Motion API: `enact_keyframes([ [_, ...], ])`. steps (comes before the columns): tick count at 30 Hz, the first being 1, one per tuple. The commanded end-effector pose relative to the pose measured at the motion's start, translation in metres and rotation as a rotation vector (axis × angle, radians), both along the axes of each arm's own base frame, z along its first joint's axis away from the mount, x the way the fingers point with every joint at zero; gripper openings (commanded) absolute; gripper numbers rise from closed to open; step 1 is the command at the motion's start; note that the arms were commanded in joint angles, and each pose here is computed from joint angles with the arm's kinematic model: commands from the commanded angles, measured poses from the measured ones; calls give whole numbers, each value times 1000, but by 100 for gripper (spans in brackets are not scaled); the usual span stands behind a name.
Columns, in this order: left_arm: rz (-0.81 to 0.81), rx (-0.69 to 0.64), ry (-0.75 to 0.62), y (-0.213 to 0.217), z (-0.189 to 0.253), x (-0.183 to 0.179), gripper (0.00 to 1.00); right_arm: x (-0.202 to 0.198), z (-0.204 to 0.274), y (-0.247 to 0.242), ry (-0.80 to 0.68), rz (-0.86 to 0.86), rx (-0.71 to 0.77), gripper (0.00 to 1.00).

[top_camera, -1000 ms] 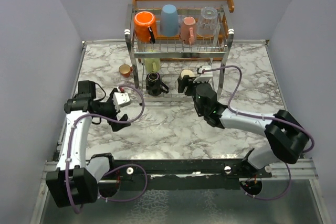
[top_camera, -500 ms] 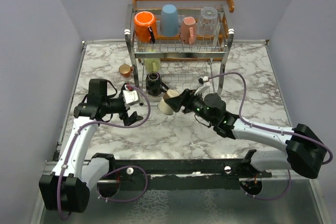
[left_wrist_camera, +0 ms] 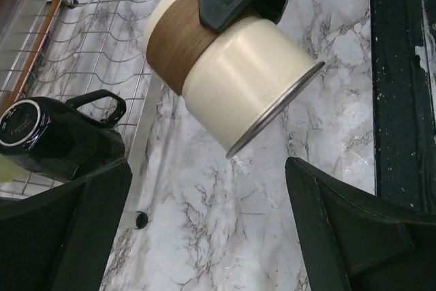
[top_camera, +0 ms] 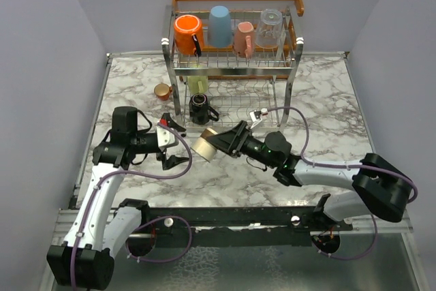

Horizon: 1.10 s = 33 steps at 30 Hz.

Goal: Unload the cups from the dish rack

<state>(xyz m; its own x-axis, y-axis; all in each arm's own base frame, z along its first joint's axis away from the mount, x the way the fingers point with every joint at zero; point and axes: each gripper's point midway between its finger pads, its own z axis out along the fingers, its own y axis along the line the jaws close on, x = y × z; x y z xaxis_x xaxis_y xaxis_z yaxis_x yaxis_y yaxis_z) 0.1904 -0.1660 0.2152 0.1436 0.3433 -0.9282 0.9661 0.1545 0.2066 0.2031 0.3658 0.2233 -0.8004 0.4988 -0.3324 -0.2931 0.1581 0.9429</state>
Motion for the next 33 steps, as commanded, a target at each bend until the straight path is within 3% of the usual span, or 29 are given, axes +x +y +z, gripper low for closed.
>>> enact_keyframes([
  [1,-52,-71,-21,-9,12,-9,98,-5,30,14,58,12,205,36],
  [5,-14,-97,-12,-9,20,-2,90,-5,32,24,84,30,256,36],
  [10,51,-85,-38,-5,17,9,71,-7,38,27,104,47,329,35],
  [15,79,-109,-17,-6,18,14,59,-12,44,38,118,75,382,35],
  [21,127,-134,5,-5,29,17,20,-19,36,58,123,98,371,39],
  [25,200,-86,-22,5,28,23,0,-16,26,50,93,55,325,55],
  [28,258,-15,-42,16,22,29,0,-9,11,44,63,19,215,72],
  [33,447,175,-25,51,2,56,0,18,-45,25,77,-13,-109,88],
])
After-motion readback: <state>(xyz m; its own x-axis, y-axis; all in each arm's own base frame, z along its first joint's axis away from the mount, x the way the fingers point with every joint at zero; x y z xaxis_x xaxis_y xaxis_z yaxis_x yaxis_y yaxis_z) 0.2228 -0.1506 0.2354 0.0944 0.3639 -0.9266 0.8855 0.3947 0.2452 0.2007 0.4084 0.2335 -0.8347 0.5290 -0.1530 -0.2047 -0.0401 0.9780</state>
